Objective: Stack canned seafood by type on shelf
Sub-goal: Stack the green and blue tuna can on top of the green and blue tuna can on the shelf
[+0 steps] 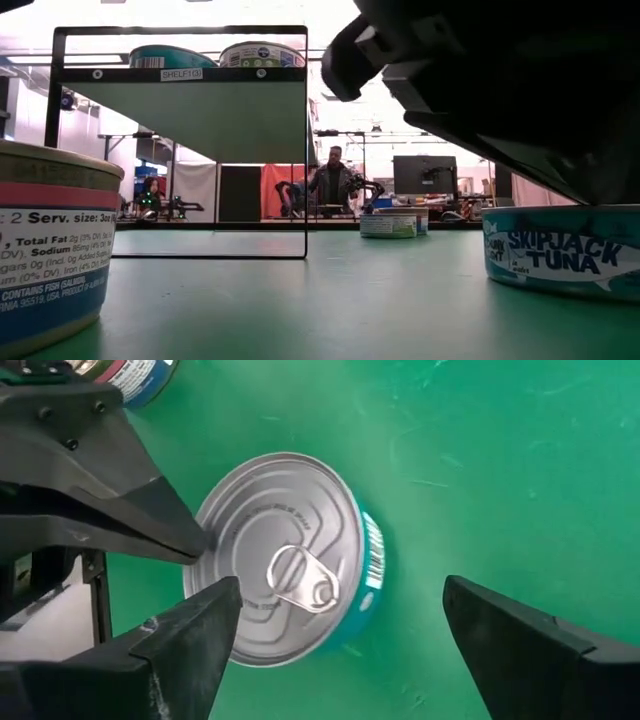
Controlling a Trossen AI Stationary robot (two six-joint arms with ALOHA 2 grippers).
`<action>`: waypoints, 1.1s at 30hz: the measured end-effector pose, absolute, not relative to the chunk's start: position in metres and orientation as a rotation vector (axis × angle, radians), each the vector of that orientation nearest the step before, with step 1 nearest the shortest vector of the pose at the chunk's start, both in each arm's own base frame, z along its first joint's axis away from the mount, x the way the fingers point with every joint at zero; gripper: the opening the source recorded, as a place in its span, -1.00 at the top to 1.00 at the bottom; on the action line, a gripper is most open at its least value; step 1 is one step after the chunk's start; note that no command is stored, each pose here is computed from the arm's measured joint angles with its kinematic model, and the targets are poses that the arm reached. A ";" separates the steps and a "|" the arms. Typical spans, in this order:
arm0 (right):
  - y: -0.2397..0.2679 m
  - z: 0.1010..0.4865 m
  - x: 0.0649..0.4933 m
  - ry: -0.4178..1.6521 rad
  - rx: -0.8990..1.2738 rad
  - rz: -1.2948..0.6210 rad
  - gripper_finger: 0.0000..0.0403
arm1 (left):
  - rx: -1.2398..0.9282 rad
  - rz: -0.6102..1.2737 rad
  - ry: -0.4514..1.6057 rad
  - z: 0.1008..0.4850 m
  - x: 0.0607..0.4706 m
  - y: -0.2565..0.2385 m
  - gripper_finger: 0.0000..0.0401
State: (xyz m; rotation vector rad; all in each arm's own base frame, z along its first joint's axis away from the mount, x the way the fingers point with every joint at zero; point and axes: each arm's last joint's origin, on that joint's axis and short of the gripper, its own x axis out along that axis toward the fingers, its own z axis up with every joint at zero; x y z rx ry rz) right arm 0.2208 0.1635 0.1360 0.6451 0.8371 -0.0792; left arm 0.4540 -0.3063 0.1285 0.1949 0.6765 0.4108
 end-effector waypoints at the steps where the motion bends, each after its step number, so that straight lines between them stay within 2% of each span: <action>1: 0.164 0.136 0.221 0.839 0.655 -0.081 -0.69 | 0.189 0.415 0.674 0.128 0.453 -0.307 1.00; 9: 0.164 0.136 0.221 0.860 0.700 -0.078 -0.67 | 0.191 0.474 0.617 0.122 0.443 -0.317 1.00; 23: 0.164 0.136 0.221 0.854 0.710 -0.088 -0.67 | 0.217 0.403 0.660 0.132 0.442 -0.320 1.00; 30: 0.165 0.136 0.220 0.871 0.723 -0.077 -0.72 | 0.227 0.388 0.663 0.149 0.432 -0.324 1.00; 33: 0.165 0.136 0.220 0.872 0.724 -0.074 -0.74 | 0.294 0.371 0.692 0.166 0.421 -0.326 1.00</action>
